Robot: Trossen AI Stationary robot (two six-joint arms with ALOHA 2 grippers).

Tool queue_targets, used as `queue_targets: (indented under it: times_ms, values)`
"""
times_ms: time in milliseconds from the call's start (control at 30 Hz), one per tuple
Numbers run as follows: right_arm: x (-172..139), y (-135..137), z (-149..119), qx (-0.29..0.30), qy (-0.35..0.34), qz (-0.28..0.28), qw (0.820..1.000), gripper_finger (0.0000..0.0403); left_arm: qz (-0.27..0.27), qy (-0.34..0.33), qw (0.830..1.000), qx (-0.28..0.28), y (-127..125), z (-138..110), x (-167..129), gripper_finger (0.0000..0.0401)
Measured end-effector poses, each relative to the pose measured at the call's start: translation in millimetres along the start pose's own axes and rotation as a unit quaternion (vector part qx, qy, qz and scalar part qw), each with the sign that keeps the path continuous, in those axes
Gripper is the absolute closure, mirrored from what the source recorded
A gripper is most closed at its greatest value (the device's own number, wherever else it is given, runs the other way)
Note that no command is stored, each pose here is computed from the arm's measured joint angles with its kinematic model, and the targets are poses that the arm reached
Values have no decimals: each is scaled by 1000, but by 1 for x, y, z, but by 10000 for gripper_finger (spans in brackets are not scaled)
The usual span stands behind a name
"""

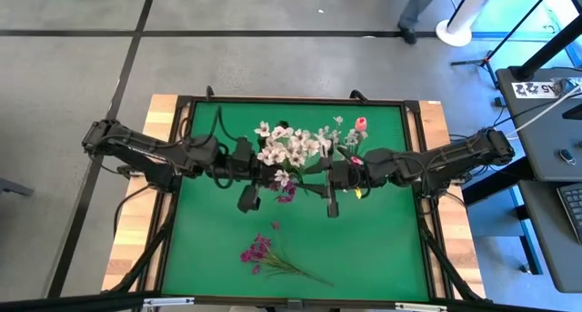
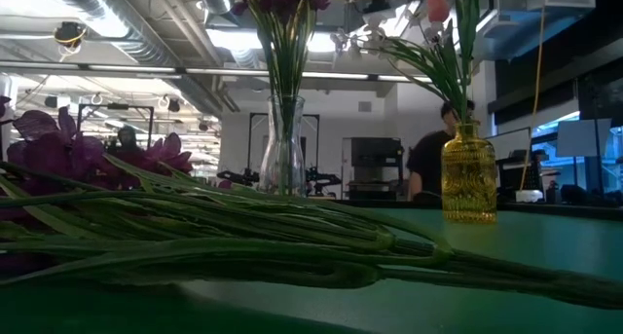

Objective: Sort flowers into vase by color
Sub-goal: Put the white flower into the yellow vase

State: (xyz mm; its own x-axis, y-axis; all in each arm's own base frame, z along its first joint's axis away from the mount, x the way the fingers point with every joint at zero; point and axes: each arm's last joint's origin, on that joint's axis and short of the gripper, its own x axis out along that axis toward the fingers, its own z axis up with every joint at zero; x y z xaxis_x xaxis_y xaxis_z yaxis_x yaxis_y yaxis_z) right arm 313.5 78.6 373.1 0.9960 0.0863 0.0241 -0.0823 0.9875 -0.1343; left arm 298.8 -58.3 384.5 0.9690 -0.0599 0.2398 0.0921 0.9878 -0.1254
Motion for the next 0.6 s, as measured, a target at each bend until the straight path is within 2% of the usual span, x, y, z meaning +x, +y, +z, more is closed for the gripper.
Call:
queue_targets:
  times_ms: [133, 267, 600]
  values:
    - [0, 0, 0, 0, 2, 1, 1000, 318, 5, 15, 1000, 2, 1, -3, 0, 395]
    - [0, 0, -1, 1, 5, 2, 1000, 337, 9, 23, 1000, 4, 1, -4, 0, 394]
    - [0, 1, -4, -2, 17, 7, 1000, 331, 19, 40, 999, 7, 2, -8, -1, 394]
